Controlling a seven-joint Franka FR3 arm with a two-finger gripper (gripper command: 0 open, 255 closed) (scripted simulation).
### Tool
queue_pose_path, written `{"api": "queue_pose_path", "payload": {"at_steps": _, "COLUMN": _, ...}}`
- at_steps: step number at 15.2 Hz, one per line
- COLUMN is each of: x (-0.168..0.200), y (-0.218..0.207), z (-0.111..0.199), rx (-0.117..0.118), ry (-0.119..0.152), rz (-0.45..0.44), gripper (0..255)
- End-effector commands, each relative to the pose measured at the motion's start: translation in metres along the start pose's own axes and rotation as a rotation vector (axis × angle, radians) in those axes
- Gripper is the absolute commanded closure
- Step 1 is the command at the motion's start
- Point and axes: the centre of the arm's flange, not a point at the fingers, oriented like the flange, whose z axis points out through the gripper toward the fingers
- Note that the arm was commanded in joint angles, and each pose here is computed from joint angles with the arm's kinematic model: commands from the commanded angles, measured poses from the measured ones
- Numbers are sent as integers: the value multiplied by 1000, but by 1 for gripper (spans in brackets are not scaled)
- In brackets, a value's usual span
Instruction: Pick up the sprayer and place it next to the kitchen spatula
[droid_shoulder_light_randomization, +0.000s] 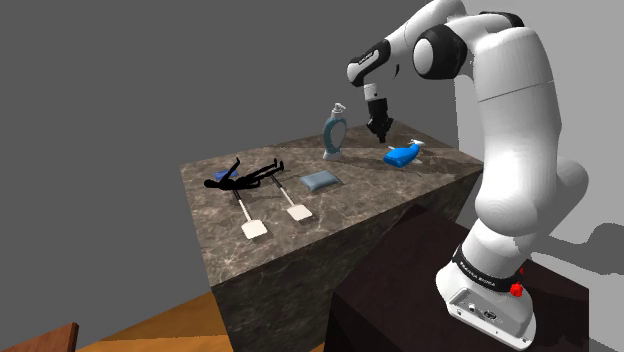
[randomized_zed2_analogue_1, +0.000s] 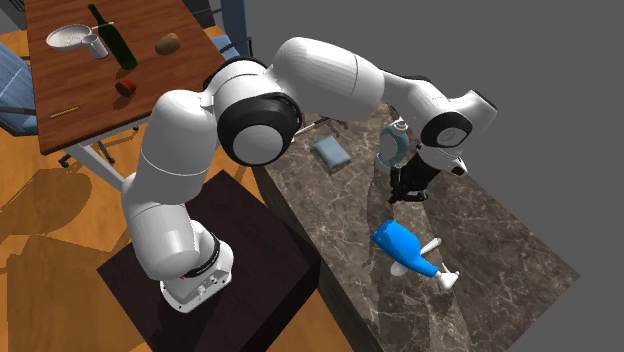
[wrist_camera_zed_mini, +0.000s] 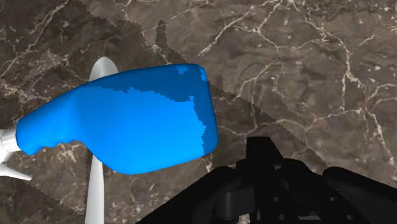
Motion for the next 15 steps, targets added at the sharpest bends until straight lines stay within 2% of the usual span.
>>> {"api": "queue_pose_path", "payload": {"at_steps": 1, "x": 0, "y": 0, "z": 0, "rx": 0, "ry": 0, "rz": 0, "gripper": 0}}
{"api": "queue_pose_path", "payload": {"at_steps": 8, "x": 15, "y": 85, "z": 22, "rx": 22, "ry": 74, "rz": 529, "gripper": 0}}
{"api": "queue_pose_path", "payload": {"at_steps": 15, "x": -14, "y": 166, "z": 46, "rx": 43, "ry": 147, "rz": 1057, "gripper": 0}}
